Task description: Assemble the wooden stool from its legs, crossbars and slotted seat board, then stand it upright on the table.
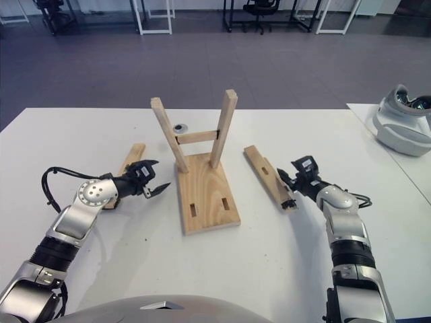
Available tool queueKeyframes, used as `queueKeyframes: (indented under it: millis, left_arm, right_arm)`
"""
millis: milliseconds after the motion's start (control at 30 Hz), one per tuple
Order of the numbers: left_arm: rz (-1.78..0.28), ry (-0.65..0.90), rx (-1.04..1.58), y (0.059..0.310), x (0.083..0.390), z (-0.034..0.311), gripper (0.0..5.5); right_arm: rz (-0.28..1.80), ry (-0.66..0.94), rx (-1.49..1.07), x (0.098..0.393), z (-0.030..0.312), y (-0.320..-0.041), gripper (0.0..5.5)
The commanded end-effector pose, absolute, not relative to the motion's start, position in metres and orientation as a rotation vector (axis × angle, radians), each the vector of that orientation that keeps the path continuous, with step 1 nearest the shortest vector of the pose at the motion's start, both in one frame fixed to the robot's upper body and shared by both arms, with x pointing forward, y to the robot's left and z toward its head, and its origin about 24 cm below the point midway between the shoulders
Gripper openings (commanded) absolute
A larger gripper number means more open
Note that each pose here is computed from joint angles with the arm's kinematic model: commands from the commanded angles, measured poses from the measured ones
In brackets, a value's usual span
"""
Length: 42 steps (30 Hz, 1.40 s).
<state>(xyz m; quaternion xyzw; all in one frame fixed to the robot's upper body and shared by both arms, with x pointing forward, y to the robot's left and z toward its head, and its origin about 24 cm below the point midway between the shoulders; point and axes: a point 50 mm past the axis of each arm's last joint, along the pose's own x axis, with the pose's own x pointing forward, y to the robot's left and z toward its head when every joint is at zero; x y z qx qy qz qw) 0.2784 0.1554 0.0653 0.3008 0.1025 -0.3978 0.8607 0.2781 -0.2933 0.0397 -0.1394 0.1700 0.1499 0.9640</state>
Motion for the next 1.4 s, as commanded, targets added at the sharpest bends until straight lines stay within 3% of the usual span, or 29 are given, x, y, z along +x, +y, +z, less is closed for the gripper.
queueKeyframes:
  millis: [33,233,433,700,933,1167,1300,1400]
  left_arm:
    - [-0.826,0.228,0.625,0.154,0.275,0.063,4.1]
    - [-0.826,0.233,0.618,0.152,0.274,0.063,4.1]
    - [-0.831,0.235,0.61,0.15,0.273,0.062,4.1]
    - [-0.831,0.246,0.602,0.149,0.272,0.059,4.1]
    - [-0.826,0.248,0.6,0.149,0.271,0.059,4.1]
    - [-0.797,0.142,0.427,0.149,0.268,0.081,4.1]
    - [-0.683,0.011,0.212,0.172,0.265,0.111,4.1]
    - [-0.535,-0.096,0.057,0.199,0.272,0.137,4.1]
  right_arm:
    - [0.314,0.36,-0.324,0.28,0.039,-0.295,2.65]
    - [0.386,0.361,-0.34,0.284,0.032,-0.273,2.65]
    - [0.352,0.314,-0.379,0.29,0.04,-0.27,2.65]
    - [0.479,0.328,-0.402,0.294,0.028,-0.233,2.65]
    - [0.367,0.319,-0.385,0.294,0.032,-0.248,2.65]
    - [0.325,0.485,-0.173,0.279,0.008,-0.268,2.65]
    - [0.299,0.557,-0.139,0.27,0.0,-0.278,1.81]
    - [0.336,0.59,-0.251,0.265,-0.006,-0.278,1.32]
